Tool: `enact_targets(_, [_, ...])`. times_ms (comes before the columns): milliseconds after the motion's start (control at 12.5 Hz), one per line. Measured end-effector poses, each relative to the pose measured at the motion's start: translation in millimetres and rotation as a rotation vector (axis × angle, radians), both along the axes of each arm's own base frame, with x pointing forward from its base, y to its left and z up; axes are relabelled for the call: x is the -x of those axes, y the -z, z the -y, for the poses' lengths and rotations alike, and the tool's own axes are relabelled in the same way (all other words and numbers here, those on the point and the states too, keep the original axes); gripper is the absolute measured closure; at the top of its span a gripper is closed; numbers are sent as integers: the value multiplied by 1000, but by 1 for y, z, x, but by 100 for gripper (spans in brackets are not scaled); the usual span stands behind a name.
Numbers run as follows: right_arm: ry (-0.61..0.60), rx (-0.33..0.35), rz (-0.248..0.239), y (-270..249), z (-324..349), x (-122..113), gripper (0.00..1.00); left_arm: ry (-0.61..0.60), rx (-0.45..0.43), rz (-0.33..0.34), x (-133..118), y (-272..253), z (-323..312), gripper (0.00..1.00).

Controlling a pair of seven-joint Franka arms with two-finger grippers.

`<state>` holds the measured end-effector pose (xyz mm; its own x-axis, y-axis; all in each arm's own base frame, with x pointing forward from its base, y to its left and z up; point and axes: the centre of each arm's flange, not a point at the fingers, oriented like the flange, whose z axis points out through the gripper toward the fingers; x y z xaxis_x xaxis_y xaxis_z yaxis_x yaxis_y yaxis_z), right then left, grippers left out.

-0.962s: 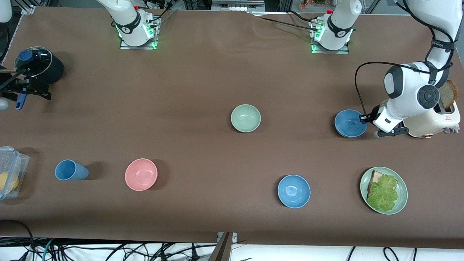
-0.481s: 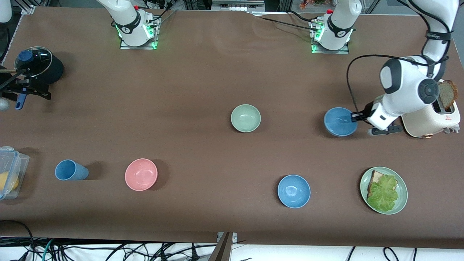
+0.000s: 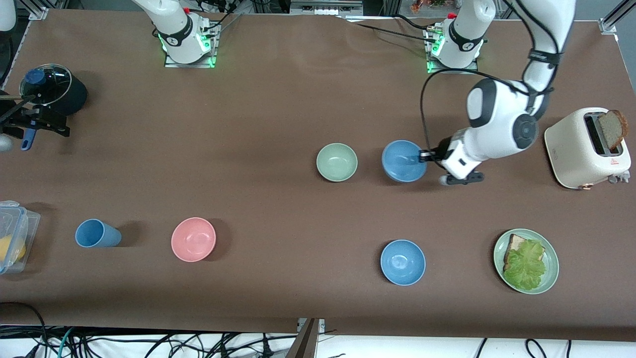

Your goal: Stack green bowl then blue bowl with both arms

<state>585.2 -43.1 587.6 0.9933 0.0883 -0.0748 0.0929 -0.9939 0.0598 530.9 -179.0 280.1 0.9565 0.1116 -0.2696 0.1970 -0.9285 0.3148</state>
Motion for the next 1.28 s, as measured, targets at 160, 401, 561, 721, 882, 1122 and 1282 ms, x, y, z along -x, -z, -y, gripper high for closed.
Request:
enact_targets(160, [1,0,0,0,0,0,0,27,24,-22,7,3,49,94])
enact_targets(401, [4,0,0,0,2,0,0,18,26,-34,7,-3,98,94])
enact_targets(561, [5,0,0,0,3,0,0,4,18,-51,8,2,115,94])
enact_targets(721, [6,0,0,0,3,0,0,-7,6,-74,10,12,138,94])
enact_targets(882, [6,0,0,0,3,0,0,-4,0,-87,11,22,153,94])
enact_targets(1122, [6,1,0,0,4,0,0,-2,-2,-93,10,29,157,94])
enact_targets(1282, [7,1,-2,1,4,0,0,3,-4,-96,12,32,162,94])
